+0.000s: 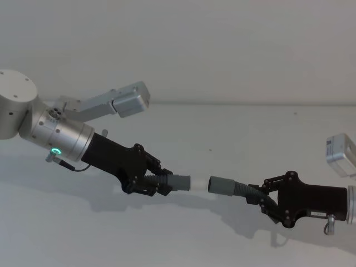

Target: Use both hands to pick up one end of the pipe from the table, align the ends, and insert them.

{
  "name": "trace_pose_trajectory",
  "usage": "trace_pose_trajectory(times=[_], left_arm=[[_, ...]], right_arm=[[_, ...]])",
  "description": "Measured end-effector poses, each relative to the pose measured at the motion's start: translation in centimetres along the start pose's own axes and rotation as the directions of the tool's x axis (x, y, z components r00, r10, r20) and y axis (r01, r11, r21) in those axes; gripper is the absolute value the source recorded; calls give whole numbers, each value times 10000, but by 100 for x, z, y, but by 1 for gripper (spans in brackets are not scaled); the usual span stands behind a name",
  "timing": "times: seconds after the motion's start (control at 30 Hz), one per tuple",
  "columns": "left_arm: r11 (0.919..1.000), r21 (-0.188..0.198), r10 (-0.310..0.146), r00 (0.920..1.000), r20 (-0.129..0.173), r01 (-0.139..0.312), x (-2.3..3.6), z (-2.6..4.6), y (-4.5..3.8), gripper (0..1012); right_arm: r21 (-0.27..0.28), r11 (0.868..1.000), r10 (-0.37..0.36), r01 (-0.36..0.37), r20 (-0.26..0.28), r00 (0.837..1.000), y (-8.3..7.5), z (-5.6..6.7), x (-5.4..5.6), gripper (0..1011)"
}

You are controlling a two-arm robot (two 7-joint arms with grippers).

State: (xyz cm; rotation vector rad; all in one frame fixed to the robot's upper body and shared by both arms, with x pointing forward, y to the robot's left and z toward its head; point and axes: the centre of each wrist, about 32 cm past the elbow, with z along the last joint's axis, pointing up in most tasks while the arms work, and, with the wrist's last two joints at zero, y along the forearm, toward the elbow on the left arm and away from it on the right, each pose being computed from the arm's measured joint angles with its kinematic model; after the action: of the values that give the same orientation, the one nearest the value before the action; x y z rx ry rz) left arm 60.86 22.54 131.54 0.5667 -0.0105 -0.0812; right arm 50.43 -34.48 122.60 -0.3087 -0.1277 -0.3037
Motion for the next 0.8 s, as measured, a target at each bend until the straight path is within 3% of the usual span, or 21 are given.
trace_pose_trajectory(times=[0.8], left_arm=[[9984,-469,-317,9995,7,317,70,-64,4,341]], right_arm=[[-163,9999,-3,2,-54,10000,80,-12,2,134]])
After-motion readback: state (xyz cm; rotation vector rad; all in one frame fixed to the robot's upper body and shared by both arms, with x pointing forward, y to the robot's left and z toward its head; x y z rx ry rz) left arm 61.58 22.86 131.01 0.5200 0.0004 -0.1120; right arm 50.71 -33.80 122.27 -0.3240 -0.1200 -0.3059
